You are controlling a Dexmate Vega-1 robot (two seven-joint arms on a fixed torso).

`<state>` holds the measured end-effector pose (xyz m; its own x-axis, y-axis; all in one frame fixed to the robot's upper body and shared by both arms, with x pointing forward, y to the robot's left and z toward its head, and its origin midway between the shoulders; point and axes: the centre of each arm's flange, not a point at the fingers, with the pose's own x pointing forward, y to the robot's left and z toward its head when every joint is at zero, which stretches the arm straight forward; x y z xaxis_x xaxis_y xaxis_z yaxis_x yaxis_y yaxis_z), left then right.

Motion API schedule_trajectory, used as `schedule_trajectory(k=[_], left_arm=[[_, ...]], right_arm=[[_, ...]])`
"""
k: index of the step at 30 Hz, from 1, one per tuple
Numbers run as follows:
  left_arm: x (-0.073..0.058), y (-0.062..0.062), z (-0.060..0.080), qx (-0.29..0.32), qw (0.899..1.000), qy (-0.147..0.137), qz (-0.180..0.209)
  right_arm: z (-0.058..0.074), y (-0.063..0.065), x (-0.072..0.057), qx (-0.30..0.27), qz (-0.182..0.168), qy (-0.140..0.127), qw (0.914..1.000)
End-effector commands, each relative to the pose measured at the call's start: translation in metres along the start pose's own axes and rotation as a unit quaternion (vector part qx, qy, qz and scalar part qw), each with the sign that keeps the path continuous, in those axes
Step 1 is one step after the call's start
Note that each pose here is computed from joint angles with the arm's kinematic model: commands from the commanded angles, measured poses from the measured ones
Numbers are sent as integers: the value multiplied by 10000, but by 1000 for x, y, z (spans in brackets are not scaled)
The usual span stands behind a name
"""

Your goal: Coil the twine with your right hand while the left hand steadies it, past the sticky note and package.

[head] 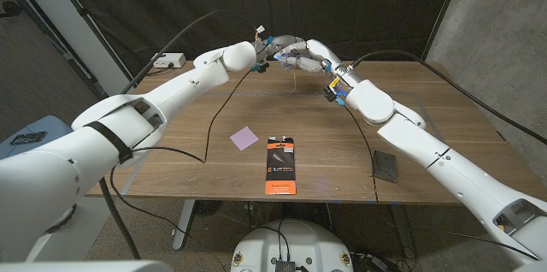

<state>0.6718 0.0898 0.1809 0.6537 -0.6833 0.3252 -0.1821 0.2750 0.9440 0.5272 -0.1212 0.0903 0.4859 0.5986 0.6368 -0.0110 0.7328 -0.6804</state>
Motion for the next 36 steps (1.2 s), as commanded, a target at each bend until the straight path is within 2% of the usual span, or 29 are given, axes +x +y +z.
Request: schedule_trajectory(k=[1, 13, 25, 36], left_arm=[[1, -7, 3, 37, 9999, -72, -84], [-2, -14, 6, 69, 9997, -145, -169], [-4, -16, 7, 78, 9997, -194, -156], [-4, -18, 10, 113, 9995, -229, -183]], right_arm=[[5, -3, 2, 61, 0, -118, 9999], [7, -8, 6, 22, -87, -178, 9998], [8, -12, 13, -63, -145, -222, 9996], [5, -23, 18, -185, -303, -223, 9991]])
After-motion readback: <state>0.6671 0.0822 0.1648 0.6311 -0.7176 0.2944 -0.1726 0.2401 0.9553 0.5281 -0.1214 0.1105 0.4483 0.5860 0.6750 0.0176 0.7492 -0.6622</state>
